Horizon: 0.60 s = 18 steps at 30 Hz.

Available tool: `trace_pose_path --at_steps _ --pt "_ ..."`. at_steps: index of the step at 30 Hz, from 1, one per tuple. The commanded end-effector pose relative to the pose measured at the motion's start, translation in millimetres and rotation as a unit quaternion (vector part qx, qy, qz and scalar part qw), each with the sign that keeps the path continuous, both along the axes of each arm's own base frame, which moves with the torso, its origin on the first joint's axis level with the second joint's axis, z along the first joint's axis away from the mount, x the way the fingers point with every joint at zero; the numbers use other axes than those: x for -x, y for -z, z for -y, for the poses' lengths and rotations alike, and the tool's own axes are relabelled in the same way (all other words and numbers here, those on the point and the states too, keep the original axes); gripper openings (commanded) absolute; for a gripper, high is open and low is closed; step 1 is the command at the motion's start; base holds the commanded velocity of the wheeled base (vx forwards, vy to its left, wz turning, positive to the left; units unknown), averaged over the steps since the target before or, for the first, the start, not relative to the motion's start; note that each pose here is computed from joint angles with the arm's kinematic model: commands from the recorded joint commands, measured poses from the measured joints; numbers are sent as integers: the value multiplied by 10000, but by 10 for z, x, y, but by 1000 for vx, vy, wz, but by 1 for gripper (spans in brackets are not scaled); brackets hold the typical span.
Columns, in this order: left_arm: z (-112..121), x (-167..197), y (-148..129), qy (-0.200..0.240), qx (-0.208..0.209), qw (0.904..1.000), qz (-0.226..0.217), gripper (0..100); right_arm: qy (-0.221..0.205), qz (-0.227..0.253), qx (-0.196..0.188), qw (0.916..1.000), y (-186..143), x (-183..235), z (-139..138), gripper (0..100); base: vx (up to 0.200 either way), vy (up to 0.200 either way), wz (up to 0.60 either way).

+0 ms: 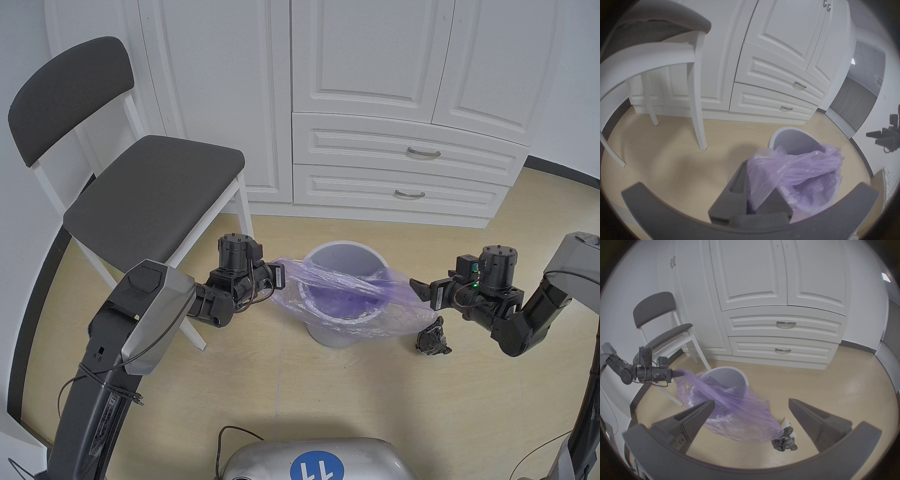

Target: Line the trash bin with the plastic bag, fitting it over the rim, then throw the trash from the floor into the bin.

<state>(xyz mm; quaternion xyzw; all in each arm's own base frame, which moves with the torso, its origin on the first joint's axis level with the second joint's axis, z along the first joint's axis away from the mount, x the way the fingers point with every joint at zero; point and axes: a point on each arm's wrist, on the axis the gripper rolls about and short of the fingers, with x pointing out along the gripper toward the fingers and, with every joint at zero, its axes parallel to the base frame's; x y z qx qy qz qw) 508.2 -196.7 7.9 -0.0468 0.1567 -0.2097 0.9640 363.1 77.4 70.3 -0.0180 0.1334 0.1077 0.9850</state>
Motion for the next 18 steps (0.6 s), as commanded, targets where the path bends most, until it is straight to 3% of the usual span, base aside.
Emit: trace_pose_path --at_steps 1,2,5,18 --pt "22 0 -24 8 43 10000 67 0 -169 -244 99 9995 218 7 -162 100 0 0 0" --pt "74 2 -63 4 232 9995 195 0 -246 -121 378 9989 437 6 -355 100 0 0 0" --pt "92 1 -88 5 295 9992 275 0 -243 108 547 9981 604 -40 -443 100 0 0 0" --pt "81 5 -19 0 236 9996 168 0 -182 1127 276 9931 913 -327 -848 100 0 0 0"
